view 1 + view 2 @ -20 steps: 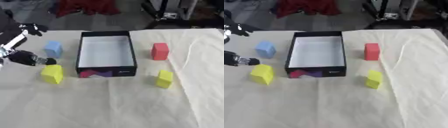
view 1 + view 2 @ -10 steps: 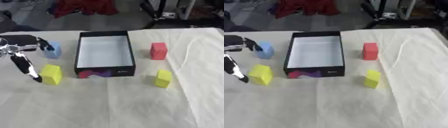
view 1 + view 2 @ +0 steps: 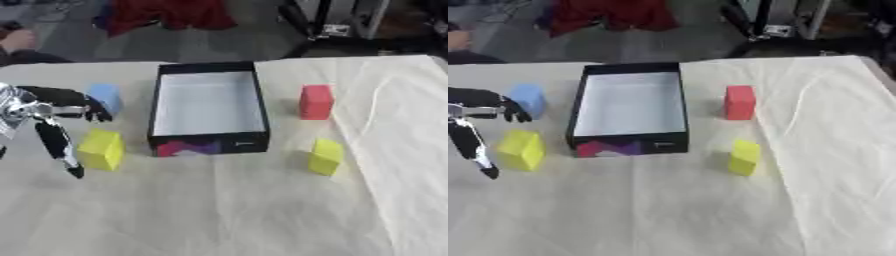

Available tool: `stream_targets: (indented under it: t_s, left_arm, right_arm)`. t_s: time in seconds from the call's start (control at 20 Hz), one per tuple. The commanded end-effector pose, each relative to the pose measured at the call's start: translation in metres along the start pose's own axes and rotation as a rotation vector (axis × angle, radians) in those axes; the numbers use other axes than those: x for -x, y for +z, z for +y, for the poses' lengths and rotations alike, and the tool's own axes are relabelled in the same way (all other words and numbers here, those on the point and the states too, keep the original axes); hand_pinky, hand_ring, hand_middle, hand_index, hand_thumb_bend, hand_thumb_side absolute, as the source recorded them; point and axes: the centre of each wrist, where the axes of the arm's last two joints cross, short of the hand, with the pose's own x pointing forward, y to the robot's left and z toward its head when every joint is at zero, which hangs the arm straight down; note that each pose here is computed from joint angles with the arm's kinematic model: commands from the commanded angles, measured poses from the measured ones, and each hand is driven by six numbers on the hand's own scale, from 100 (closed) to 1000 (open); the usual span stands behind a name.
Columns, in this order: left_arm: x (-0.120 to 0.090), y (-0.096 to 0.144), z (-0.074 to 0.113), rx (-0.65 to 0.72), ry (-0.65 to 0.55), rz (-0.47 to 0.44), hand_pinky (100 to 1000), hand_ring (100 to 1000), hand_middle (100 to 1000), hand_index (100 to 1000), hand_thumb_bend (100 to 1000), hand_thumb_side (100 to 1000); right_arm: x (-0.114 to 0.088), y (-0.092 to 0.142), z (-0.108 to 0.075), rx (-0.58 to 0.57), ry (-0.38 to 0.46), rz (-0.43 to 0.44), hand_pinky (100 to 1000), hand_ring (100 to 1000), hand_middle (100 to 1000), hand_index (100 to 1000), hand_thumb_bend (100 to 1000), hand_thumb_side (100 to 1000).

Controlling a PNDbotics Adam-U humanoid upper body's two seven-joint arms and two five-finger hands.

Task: Pick up objects on the table and place them in the box.

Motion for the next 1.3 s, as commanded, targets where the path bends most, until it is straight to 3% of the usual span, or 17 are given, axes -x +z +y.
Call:
stream_targets:
  t_s: [0.05, 0.3, 0.4, 0.55, 0.6, 0.65, 0.7, 0.75, 0.8, 0.95, 1.0, 1.05, 1.3]
  left_arm:
    - [0.006, 0.002, 0.006, -0.016, -0.017, 0.035, 856, 778, 794, 933, 887, 367]
    - [0.009, -0.007, -0.002, -0.059, 0.009, 0.059, 848, 772, 791, 929, 881, 373]
    - [0.009, -0.011, -0.006, -0.075, 0.016, 0.063, 827, 735, 742, 882, 824, 359]
    - [0.01, -0.015, -0.011, -0.083, 0.021, 0.057, 727, 594, 576, 743, 543, 302]
    - [0.01, -0.015, -0.011, -0.089, 0.025, 0.055, 727, 594, 576, 743, 543, 302]
    - [0.01, -0.015, -0.011, -0.099, 0.029, 0.052, 662, 514, 480, 644, 374, 228]
    - [0.01, -0.014, -0.01, -0.112, 0.031, 0.049, 654, 506, 472, 633, 358, 219]
    - [0.01, -0.013, -0.008, -0.126, 0.031, 0.046, 627, 467, 422, 579, 268, 165]
    - [0.01, -0.011, -0.004, -0.145, 0.027, 0.044, 615, 454, 404, 560, 239, 146]
    - [0.009, -0.002, 0.009, -0.196, 0.009, 0.042, 615, 446, 391, 548, 236, 147]
    - [0.009, 0.003, 0.014, -0.216, 0.003, 0.044, 617, 445, 391, 547, 180, 188]
    - [0.009, 0.008, 0.021, -0.239, -0.004, 0.046, 620, 447, 392, 549, 241, 153]
    - [0.005, 0.032, 0.058, -0.348, -0.048, 0.056, 627, 453, 395, 552, 246, 164]
  right_arm:
    - [-0.009, -0.005, -0.002, -0.007, -0.001, -0.033, 760, 683, 637, 833, 100, 462]
    - [-0.009, -0.005, -0.001, -0.006, -0.002, -0.033, 760, 683, 637, 833, 100, 462]
    - [-0.009, -0.005, -0.001, -0.006, -0.003, -0.033, 760, 683, 637, 833, 100, 462]
    - [-0.009, -0.005, -0.001, -0.006, -0.004, -0.034, 761, 683, 637, 833, 100, 463]
    - [-0.009, -0.005, -0.001, -0.006, -0.004, -0.034, 761, 683, 637, 833, 100, 463]
    - [-0.009, -0.005, -0.001, -0.006, -0.004, -0.034, 761, 683, 637, 833, 100, 463]
    - [-0.009, -0.005, -0.002, -0.006, -0.003, -0.034, 761, 683, 637, 833, 100, 463]
    - [-0.009, -0.005, -0.002, -0.006, -0.003, -0.034, 761, 683, 637, 833, 100, 464]
    - [-0.009, -0.005, -0.002, -0.006, -0.003, -0.034, 761, 683, 637, 833, 100, 464]
    - [-0.009, -0.005, -0.002, -0.007, -0.002, -0.034, 761, 683, 637, 834, 100, 464]
    - [-0.009, -0.005, -0.002, -0.007, -0.002, -0.035, 762, 683, 637, 834, 100, 465]
    - [-0.009, -0.005, -0.002, -0.007, -0.001, -0.035, 762, 683, 637, 834, 100, 464]
    - [-0.009, -0.005, -0.002, -0.01, 0.001, -0.032, 762, 683, 637, 834, 100, 465]
